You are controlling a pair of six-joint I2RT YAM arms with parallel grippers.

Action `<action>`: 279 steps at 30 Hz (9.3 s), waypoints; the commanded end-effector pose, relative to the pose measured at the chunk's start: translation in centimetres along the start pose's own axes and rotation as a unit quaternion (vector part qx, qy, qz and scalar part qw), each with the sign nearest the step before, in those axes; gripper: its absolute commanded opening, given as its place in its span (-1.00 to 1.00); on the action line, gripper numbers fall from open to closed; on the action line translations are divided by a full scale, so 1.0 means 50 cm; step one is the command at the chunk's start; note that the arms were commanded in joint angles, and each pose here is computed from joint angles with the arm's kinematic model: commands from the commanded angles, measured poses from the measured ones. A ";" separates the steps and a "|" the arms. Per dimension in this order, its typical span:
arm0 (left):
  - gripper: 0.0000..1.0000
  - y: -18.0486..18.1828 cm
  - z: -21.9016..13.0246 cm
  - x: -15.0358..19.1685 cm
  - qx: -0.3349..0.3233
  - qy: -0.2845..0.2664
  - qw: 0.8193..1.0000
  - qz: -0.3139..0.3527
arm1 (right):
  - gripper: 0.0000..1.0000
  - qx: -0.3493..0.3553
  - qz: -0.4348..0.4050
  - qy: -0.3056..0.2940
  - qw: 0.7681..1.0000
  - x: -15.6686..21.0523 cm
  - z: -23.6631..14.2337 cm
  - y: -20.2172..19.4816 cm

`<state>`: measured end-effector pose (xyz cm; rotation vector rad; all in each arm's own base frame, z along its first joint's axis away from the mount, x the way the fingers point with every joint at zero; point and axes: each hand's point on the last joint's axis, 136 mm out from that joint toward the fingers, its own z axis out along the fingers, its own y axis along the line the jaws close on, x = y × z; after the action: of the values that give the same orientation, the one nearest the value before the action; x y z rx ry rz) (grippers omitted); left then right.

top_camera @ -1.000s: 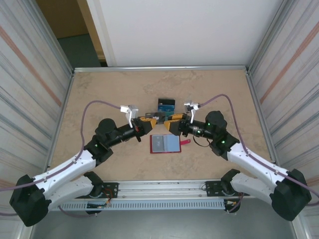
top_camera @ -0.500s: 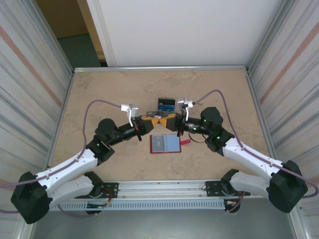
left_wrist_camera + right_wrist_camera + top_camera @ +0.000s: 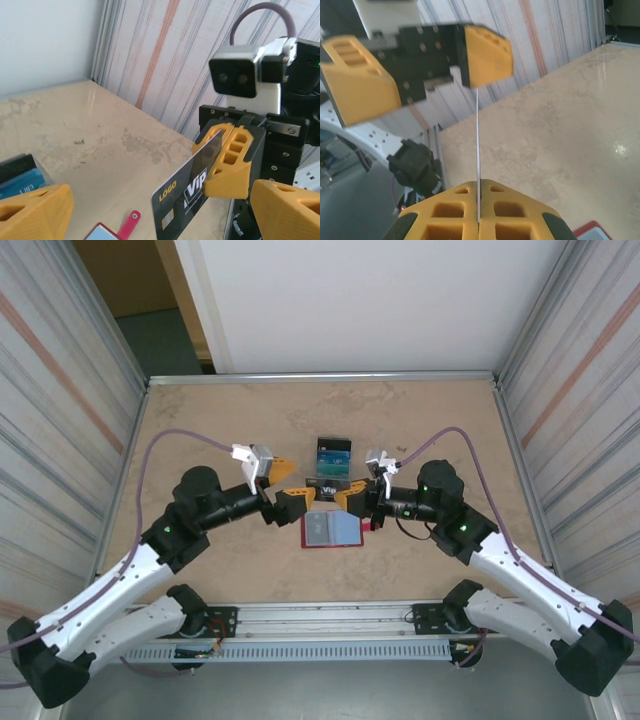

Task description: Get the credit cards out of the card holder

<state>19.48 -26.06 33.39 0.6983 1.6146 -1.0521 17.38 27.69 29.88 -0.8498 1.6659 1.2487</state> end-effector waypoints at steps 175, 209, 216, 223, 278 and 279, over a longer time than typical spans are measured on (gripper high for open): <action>0.97 0.389 -0.052 0.155 -0.367 0.099 0.920 0.100 | -0.02 0.415 0.176 0.214 0.867 0.254 0.026 -0.218; 0.98 0.420 -0.200 0.248 -0.484 0.001 0.873 -0.063 | -0.11 0.398 0.173 0.396 0.809 0.472 0.193 -0.239; 0.97 0.417 -0.195 0.243 -0.478 0.001 0.876 -0.062 | -0.15 0.405 0.182 0.405 0.799 0.497 0.179 -0.244; 0.97 0.411 -0.193 0.236 -0.471 0.003 0.880 -0.058 | -0.32 0.396 0.211 0.387 0.805 0.493 0.167 -0.249; 0.98 0.322 -0.038 0.278 -0.415 0.150 0.890 0.116 | -0.49 0.529 0.242 0.265 0.769 0.370 -0.120 -0.343; 0.98 0.319 -0.033 0.284 -0.414 0.158 0.888 0.122 | -0.49 0.527 0.245 0.256 0.773 0.359 -0.123 -0.339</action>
<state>27.70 -18.10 14.40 0.4439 2.0020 -0.0704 24.21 18.24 6.64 -0.0178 2.7153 0.1791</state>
